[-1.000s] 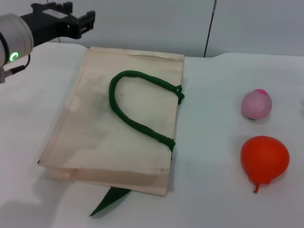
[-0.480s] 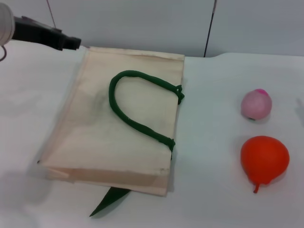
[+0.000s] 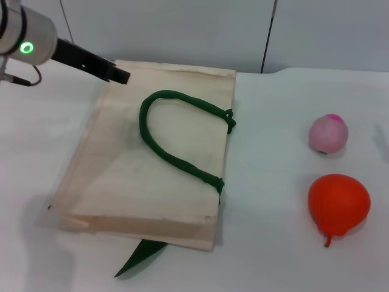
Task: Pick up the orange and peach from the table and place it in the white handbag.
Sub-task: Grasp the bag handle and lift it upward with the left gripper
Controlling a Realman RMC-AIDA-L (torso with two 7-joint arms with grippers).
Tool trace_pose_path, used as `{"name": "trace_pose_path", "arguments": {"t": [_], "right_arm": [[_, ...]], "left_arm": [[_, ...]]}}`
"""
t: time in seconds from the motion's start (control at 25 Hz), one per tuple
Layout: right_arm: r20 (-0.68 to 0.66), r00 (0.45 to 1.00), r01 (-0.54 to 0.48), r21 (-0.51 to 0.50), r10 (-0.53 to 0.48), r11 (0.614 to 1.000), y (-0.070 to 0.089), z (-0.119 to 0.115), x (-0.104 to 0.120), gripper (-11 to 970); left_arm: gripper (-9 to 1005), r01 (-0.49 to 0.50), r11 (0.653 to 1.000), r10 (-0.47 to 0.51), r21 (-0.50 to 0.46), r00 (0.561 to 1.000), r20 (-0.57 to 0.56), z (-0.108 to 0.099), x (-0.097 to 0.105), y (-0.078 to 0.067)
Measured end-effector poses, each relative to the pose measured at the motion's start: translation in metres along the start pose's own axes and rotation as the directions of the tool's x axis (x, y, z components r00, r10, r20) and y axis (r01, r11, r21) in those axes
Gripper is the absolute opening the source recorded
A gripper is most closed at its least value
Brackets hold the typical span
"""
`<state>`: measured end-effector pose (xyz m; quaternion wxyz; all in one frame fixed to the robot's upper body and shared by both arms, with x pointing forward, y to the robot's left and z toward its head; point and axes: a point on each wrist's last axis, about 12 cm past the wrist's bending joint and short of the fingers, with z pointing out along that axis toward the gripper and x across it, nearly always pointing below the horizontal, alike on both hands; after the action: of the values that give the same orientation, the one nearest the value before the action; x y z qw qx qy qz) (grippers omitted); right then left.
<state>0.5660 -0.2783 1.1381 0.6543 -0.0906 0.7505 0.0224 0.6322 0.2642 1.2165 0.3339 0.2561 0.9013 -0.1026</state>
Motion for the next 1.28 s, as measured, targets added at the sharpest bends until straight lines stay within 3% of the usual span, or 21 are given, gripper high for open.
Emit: {"name": "trace_pose_path", "arguments": {"t": [0.72,1.28], "right_arm": [[0.011,1.000,0.003,-0.016,-0.003,1.000,0.005,0.001,-0.003,665],[0.016,1.000,0.004,-0.025,-0.003,1.000,0.007,0.001,-0.004,665]], "left_arm": [[489,0.020,1.000,-0.019,0.006,0.989,-0.144,0.041,0.013,-0.001],[489,-0.026,0.999,0.025,-0.018,0.995,-0.100,0.053,0.001,-0.006]]}}
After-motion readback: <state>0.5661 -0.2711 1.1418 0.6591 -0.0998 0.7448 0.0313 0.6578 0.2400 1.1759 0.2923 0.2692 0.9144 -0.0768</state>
